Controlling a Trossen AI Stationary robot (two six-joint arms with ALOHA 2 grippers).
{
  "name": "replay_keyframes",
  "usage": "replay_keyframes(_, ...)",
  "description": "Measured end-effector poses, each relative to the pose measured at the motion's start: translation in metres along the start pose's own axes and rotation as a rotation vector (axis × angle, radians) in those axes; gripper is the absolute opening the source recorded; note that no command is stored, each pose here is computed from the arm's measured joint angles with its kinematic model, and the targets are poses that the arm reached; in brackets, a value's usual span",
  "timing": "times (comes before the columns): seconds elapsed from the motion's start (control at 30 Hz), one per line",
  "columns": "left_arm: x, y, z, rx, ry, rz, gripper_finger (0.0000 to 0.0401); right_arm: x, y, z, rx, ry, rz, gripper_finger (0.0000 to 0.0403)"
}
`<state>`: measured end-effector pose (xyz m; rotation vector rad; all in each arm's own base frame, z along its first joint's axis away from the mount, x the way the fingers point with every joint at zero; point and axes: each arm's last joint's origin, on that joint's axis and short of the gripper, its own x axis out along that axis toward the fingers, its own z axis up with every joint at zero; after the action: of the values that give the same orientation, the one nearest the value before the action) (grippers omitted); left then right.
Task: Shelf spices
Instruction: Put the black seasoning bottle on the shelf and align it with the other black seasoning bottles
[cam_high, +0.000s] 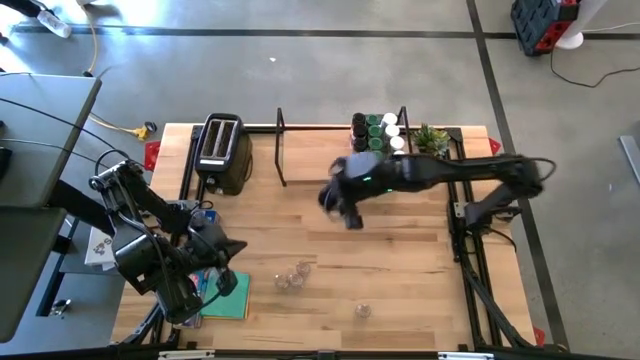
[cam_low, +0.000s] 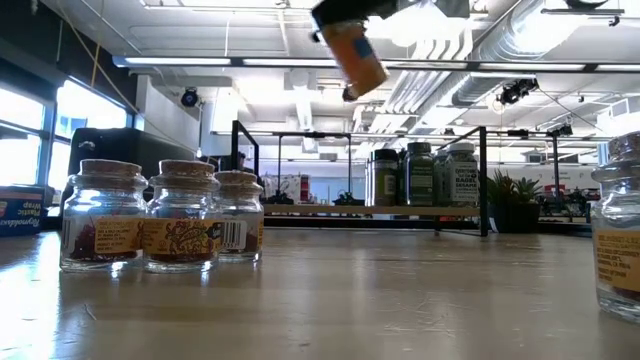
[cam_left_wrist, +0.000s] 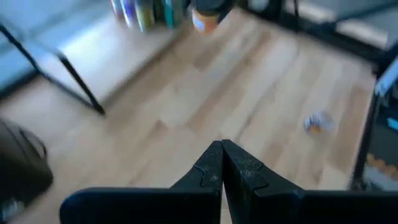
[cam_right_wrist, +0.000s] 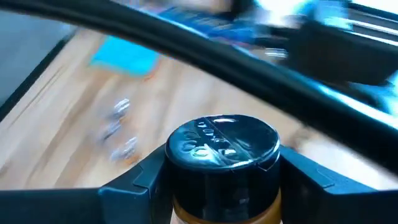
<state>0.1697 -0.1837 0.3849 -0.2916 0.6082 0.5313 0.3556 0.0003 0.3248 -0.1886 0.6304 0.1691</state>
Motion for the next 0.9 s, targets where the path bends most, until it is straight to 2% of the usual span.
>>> replay_keyframes(0.1,0.001,0.001,0.005,0.028,-0.125,0.022,0.0000,-0.017,0.005,-0.022,0.204,-0.133,-0.140,0.0198)
replay_keyframes(0.23,0.010,0.004,0.016,0.035,-0.265,0.086,0.0000,-0.033,0.022,-0.043,0.400,-0.352,-0.214,0.0198)
replay_keyframes(0.3,0.017,0.006,0.023,0.002,-0.278,0.118,0.0002,-0.042,0.026,-0.047,0.463,-0.409,-0.249,0.0198)
replay_keyframes(0.37,0.024,0.011,0.032,-0.030,-0.230,0.135,0.0008,-0.049,0.027,-0.049,0.481,-0.423,-0.297,0.0198)
replay_keyframes(0.43,0.031,0.016,0.041,-0.009,-0.174,0.140,0.0017,-0.051,0.028,-0.050,0.464,-0.416,-0.319,0.0198)
replay_keyframes(0.57,0.043,0.023,0.065,0.042,-0.135,0.119,0.0039,-0.044,0.030,-0.054,0.360,-0.377,-0.278,0.0198)
replay_keyframes(0.63,0.050,0.026,0.077,0.070,-0.135,0.107,0.0051,-0.031,0.035,-0.068,0.337,-0.376,-0.199,0.0198)
replay_keyframes(0.7,0.058,0.028,0.088,0.075,-0.130,0.090,0.0060,-0.020,0.039,-0.085,0.363,-0.398,-0.143,0.0198)
replay_keyframes(0.8,0.069,0.028,0.099,0.043,-0.123,0.052,0.0068,-0.012,0.042,-0.115,0.423,-0.442,-0.174,0.0198)
replay_keyframes(0.9,0.080,0.025,0.102,0.058,-0.087,0.018,0.0069,-0.006,0.045,-0.146,0.441,-0.444,-0.201,0.0198)
